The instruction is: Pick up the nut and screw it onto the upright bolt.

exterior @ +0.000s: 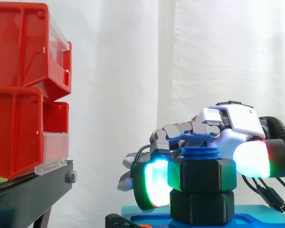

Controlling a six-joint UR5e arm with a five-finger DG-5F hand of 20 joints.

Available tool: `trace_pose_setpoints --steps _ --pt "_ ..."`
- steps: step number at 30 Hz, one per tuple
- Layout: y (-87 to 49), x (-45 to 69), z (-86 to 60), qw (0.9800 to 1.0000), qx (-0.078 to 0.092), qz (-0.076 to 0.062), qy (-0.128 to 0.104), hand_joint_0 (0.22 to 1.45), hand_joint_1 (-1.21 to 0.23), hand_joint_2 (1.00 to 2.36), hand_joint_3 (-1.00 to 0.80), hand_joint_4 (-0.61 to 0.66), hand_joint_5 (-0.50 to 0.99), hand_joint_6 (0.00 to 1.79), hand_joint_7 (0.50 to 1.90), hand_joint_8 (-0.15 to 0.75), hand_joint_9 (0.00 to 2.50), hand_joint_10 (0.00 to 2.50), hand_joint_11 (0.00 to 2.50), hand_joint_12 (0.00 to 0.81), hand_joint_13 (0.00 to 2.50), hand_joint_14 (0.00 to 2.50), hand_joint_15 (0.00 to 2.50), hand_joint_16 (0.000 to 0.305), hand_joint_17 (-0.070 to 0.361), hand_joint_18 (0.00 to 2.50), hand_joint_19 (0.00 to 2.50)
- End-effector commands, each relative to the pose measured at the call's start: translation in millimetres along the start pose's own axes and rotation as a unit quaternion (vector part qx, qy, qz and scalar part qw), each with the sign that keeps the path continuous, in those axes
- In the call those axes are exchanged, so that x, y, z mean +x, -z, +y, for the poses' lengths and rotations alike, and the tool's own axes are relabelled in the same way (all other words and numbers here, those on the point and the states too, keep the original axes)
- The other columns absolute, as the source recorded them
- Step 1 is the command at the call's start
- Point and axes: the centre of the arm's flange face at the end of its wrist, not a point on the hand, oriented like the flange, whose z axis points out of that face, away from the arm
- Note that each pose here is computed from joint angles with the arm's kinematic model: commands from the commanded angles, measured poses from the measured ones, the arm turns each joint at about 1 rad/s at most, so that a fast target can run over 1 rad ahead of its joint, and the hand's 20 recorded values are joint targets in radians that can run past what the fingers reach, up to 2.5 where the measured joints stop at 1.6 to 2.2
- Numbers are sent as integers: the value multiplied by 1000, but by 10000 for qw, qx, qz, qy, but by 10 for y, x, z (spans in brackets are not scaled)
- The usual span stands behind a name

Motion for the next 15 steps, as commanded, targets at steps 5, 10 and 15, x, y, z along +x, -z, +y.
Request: trace_pose_setpoints --steps 5,10,15 --pt "-8 -8 -1 10000 -21 -26 17 419 -414 1000 -500 268 4 524 1418 286 826 0 0 337 431 0 0 42 94 0 0" --pt "-36 -38 15 9999 -84 -88 25 389 -373 1000 -500 298 -34 502 1292 295 802 0 0 357 415 0 0 46 103 0 0" --pt "-135 -237 99 9995 -277 -122 133 373 -367 1000 -500 305 -93 504 1040 286 737 0 0 368 355 0 0 49 110 0 0"
